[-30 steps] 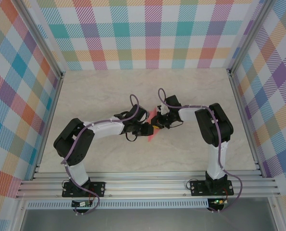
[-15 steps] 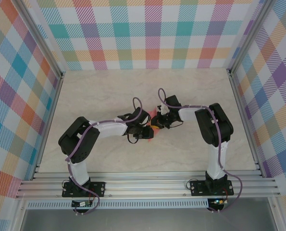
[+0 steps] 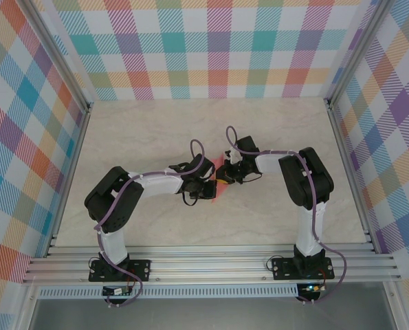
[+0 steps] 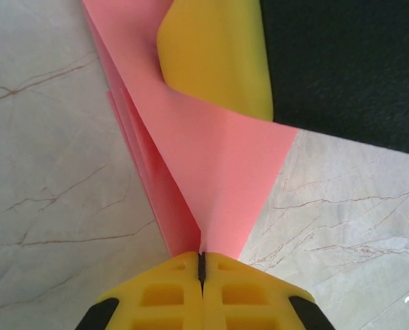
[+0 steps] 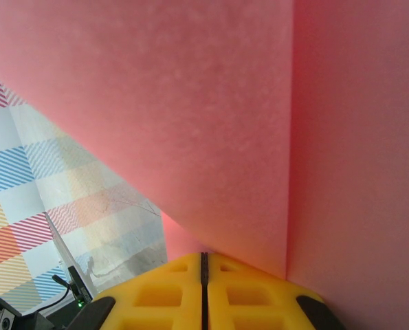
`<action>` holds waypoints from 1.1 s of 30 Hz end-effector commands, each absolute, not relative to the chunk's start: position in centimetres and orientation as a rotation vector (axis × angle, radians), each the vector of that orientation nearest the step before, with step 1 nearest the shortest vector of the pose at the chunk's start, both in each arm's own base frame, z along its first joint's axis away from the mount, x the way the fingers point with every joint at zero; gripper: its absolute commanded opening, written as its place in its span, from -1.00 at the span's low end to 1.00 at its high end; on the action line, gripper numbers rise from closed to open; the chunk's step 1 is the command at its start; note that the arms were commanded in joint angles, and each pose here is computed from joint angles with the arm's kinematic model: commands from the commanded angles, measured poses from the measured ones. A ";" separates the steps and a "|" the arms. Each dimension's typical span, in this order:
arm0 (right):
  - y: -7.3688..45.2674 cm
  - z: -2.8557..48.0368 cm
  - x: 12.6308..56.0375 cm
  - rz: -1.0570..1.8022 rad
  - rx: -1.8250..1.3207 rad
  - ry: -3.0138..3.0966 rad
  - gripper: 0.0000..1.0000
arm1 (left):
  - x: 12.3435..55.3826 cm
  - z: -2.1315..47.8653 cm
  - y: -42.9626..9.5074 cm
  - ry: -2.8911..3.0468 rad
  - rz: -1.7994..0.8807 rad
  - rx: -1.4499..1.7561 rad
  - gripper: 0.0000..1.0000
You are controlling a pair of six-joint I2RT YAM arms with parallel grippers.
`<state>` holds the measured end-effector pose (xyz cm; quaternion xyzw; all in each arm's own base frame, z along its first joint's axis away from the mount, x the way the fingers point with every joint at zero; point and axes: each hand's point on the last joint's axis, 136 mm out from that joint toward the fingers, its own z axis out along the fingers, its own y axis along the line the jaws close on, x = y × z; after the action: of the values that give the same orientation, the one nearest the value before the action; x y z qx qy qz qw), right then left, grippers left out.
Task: Fold a paper plane with a square sheet of paper (pick it up from the middle)
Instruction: Fourth fold the wing at the center of the table.
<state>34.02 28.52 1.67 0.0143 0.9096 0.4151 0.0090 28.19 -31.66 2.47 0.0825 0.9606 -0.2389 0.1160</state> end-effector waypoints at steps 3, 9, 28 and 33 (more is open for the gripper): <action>26.5 -2.3 32.1 1.125 0.147 3.000 -0.83 | 27.8 1.5 -31.1 2.843 -0.645 0.246 -1.00; 26.3 -2.6 32.0 1.105 0.155 3.011 -0.84 | 27.3 0.7 -30.2 2.877 -0.600 0.217 -1.00; 25.9 -3.1 31.8 1.072 0.153 3.037 -0.84 | 24.3 -2.1 -27.8 3.026 -0.499 0.132 -1.00; 25.8 -3.3 31.6 1.059 0.152 3.047 -0.84 | 23.7 -2.5 -26.8 3.049 -0.432 0.098 -1.00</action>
<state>33.99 28.46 1.57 0.0151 0.9121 0.4096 0.0034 28.08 -31.13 1.85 0.0520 0.9646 -0.2331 0.1119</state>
